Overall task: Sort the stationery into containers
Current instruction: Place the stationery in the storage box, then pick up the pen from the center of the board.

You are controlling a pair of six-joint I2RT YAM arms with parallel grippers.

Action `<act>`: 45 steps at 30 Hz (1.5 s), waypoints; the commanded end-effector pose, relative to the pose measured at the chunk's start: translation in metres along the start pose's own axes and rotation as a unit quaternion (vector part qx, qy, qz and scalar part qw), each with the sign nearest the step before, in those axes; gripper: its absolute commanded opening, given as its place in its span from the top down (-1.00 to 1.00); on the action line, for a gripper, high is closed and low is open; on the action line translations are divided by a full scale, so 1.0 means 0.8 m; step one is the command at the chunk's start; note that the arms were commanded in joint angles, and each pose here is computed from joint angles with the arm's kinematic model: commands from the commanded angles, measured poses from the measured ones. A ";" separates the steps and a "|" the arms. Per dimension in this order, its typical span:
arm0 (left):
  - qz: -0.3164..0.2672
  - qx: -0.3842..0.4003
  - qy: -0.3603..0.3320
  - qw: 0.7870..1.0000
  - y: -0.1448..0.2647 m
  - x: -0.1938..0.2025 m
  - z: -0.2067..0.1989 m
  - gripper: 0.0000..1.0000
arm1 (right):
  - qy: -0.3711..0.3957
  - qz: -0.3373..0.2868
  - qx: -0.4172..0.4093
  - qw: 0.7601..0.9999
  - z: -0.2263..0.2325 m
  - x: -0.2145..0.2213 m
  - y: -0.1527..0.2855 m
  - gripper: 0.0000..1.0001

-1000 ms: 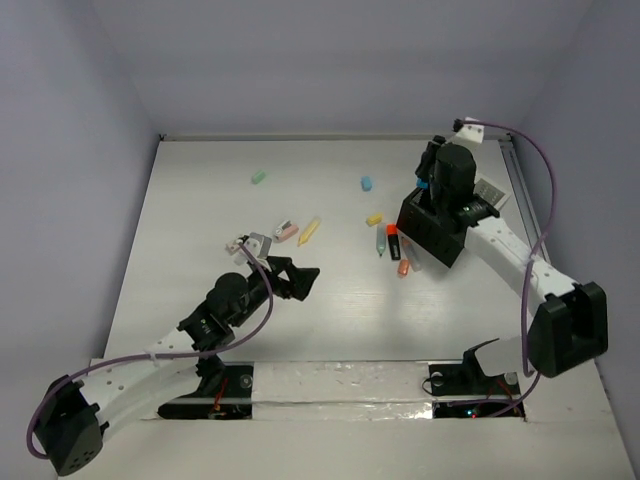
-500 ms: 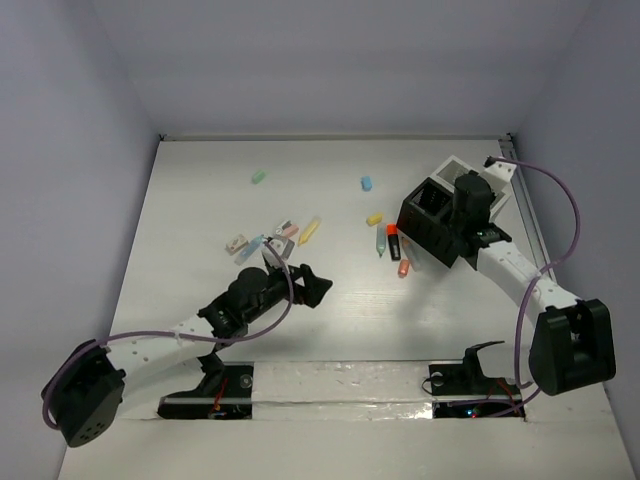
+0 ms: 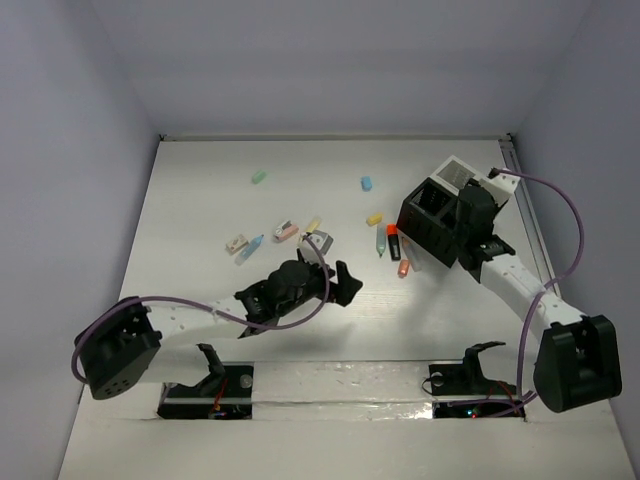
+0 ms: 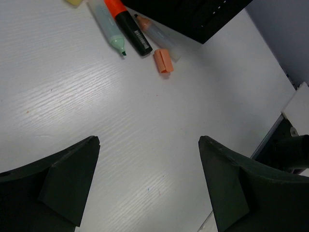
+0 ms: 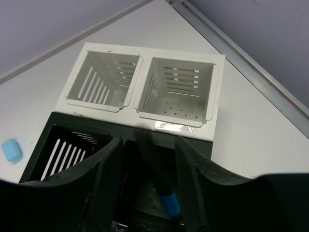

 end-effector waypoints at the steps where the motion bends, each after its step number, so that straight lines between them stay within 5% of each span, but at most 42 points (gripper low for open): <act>1: -0.051 0.005 0.016 0.999 -0.021 -0.048 -0.025 -0.61 | -0.038 -0.012 -0.025 0.999 0.009 -0.018 0.007 -0.08; 9: -0.009 -0.018 -0.006 1.000 -0.091 -0.041 -0.038 -0.46 | -0.058 0.012 -0.093 0.994 0.029 -0.034 0.030 -0.21; 12: 0.006 -0.021 -0.019 1.000 -0.122 -0.038 -0.047 -0.36 | -0.078 0.019 -0.144 0.986 0.035 -0.043 0.053 -0.01; 15: 0.006 -0.027 -0.028 0.999 -0.150 -0.045 -0.057 -0.26 | -0.092 0.018 -0.190 0.977 0.037 -0.056 0.078 0.45; 18: 0.002 -0.042 -0.037 0.998 -0.171 -0.049 -0.062 -0.11 | -0.091 0.017 -0.214 0.972 0.036 -0.068 0.096 0.55; 32: 0.057 -0.175 -0.080 0.980 -0.265 -0.015 -0.028 0.43 | -0.115 0.065 -0.335 0.933 0.049 -0.059 0.150 0.42; 45: 0.078 -0.214 -0.107 0.968 -0.293 0.007 -0.012 0.27 | -0.122 0.086 -0.374 0.915 0.062 -0.048 0.156 0.40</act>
Point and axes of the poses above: each gripper's point midway between its finger pads, its own y axis back along the fingers, its own z axis along the line the jaws close on, x = y × z, the point moved 4 cm from there along y, back along the fingers, and after that the axes turned 9 degrees about -y, right-handed, at the moved point
